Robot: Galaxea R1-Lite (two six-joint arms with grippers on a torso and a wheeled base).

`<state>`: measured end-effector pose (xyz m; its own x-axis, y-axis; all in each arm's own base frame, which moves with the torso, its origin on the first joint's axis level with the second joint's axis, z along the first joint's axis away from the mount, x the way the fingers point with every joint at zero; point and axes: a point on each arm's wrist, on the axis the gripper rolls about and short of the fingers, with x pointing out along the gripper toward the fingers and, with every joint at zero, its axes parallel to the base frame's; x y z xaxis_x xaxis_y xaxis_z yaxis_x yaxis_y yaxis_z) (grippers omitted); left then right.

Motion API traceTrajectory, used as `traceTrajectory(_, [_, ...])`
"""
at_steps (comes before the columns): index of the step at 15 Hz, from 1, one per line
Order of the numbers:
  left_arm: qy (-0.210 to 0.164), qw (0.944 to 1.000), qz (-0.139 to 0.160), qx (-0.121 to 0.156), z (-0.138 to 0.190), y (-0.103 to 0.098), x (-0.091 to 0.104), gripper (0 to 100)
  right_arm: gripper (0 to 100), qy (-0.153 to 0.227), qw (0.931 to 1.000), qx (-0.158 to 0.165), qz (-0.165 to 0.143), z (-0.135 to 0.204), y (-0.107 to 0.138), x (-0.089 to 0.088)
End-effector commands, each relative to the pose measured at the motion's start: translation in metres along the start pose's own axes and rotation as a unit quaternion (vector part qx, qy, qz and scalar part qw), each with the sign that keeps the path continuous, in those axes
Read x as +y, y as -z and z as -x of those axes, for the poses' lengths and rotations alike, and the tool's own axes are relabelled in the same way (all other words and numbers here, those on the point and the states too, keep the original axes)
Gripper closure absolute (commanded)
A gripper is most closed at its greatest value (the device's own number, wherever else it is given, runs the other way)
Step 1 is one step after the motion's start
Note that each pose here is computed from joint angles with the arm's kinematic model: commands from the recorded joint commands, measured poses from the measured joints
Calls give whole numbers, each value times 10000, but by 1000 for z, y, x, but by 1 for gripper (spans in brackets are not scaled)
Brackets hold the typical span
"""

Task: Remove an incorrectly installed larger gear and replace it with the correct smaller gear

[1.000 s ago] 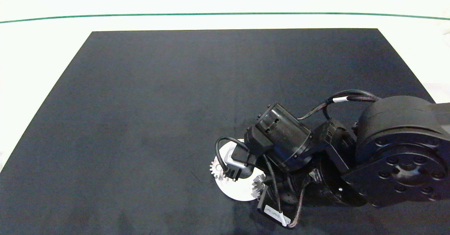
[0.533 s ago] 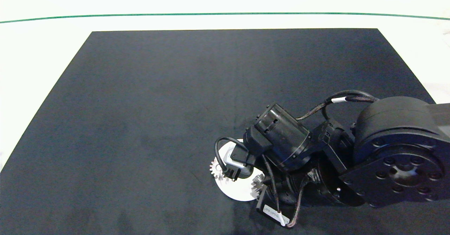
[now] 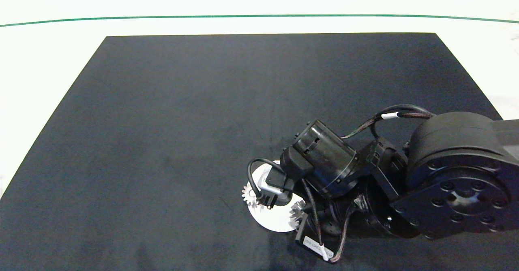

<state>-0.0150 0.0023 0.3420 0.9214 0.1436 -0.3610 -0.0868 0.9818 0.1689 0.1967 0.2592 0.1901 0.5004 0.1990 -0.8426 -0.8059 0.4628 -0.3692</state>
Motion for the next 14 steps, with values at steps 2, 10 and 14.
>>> traceTrajectory(2, [-2, 10000, -6, 34, 0, 0, 0, 0, 66, -11, 10000, 35, 21, -1, 0, 1])
traceTrajectory(10, [-2, 10000, -6, 34, 0, 0, 0, 0, 66, 14, 10000, -67, -4, -2, -2, 1])
traceTrajectory(14, [-2, 10000, -6, 34, 0, 0, 0, 0, 66, -4, 10000, -34, 7, -4, -2, 1])
